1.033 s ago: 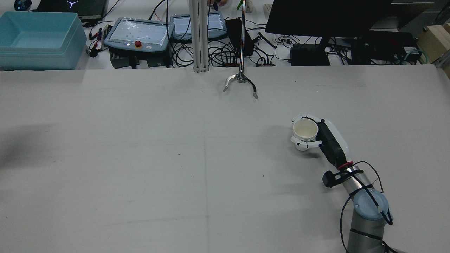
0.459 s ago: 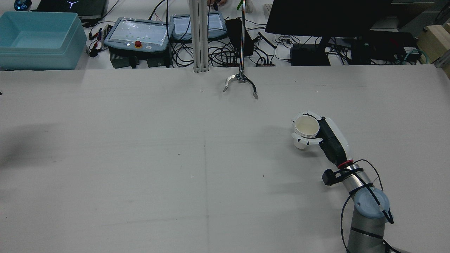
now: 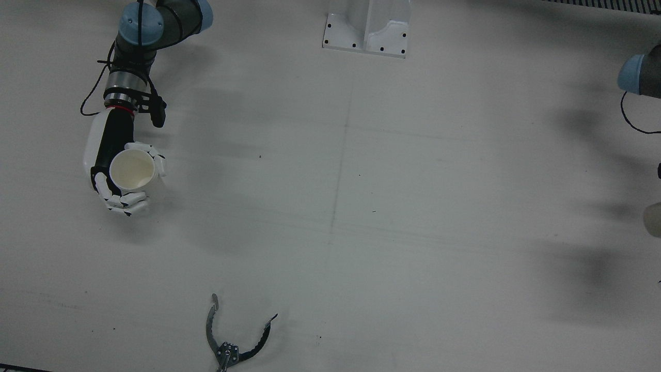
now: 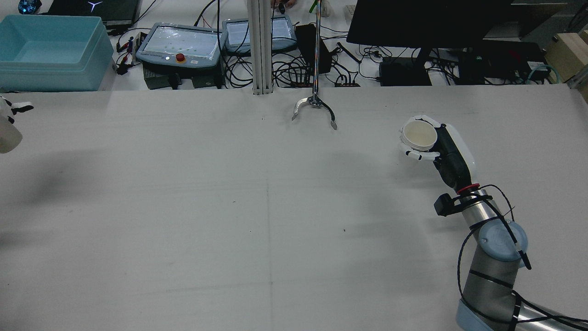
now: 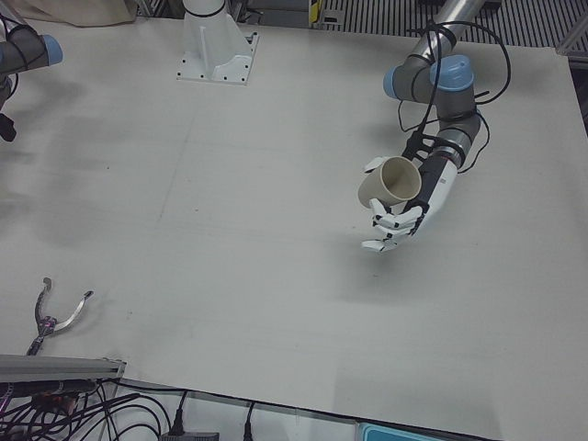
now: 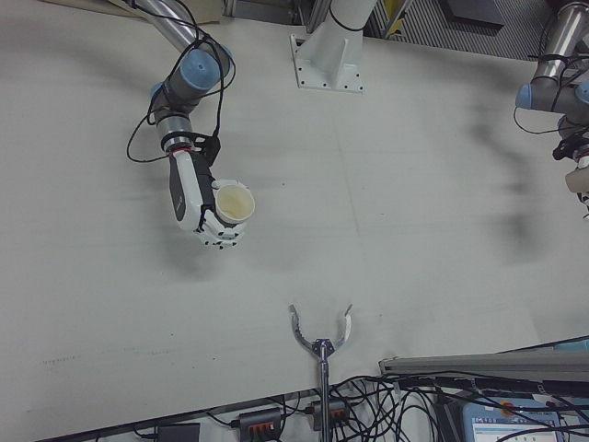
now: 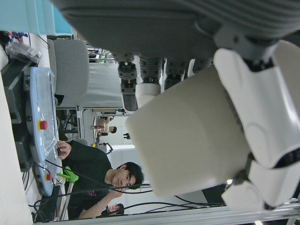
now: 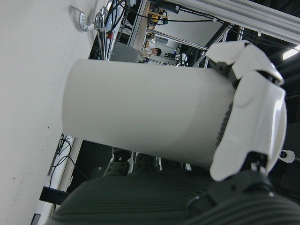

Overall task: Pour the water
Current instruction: 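Lift the white paper cup upward with the right hand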

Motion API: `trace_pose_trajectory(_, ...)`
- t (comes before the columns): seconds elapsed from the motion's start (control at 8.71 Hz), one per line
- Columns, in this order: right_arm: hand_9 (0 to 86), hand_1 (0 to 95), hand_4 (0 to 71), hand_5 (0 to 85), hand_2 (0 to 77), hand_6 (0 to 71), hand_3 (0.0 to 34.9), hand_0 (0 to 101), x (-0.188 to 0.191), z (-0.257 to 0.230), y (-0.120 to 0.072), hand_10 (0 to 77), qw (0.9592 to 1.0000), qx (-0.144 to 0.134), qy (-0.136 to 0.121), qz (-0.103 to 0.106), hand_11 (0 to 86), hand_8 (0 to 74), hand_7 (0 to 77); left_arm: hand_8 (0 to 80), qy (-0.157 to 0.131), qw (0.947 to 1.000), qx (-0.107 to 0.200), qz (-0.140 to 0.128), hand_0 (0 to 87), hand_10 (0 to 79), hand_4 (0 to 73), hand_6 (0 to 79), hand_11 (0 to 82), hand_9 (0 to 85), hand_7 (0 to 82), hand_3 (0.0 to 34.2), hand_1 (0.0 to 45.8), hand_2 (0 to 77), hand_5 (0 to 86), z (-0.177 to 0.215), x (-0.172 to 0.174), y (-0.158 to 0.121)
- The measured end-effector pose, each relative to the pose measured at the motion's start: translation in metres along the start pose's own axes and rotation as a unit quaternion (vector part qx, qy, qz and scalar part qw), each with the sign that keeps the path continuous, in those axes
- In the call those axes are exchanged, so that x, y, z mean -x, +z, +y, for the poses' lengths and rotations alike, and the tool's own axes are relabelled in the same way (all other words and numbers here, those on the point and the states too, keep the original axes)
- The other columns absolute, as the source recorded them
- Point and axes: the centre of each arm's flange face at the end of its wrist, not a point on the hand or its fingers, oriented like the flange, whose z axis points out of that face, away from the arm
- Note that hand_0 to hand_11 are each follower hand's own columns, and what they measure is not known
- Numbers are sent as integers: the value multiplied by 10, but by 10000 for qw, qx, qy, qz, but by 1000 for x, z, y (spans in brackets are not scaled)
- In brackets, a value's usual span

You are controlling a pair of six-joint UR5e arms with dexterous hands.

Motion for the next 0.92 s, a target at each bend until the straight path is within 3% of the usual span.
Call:
trace_pose_trajectory(0.46,491,218,147,507,365,355,0,492,95,5,41,251,9989,45,-114,-448,387,349,442,567,-56,9985,469,-260,520,164,387,404,262,774,698,0,49,415,540,84,58,135)
trace_pose_trajectory(0.69,491,218,147,507,365,365,0,490,114,3,48,256,9983,52,-142,-558,398,360,447,567,-44,9980,549,-314,521,164,387,404,262,774,698,0,49,415,540,110,69,164)
trace_pose_trajectory(0.8,513,191,147,507,376,458,0,498,119,2,51,295,9981,52,-145,-604,464,382,518,567,-39,9980,549,-325,520,164,387,404,262,774,698,0,49,415,540,116,70,169)
trace_pose_trajectory(0.92,540,191,147,507,376,458,0,498,126,2,55,360,9976,51,-147,-668,518,425,518,567,-33,9980,539,-333,518,164,387,404,262,774,698,0,49,415,540,118,71,171)
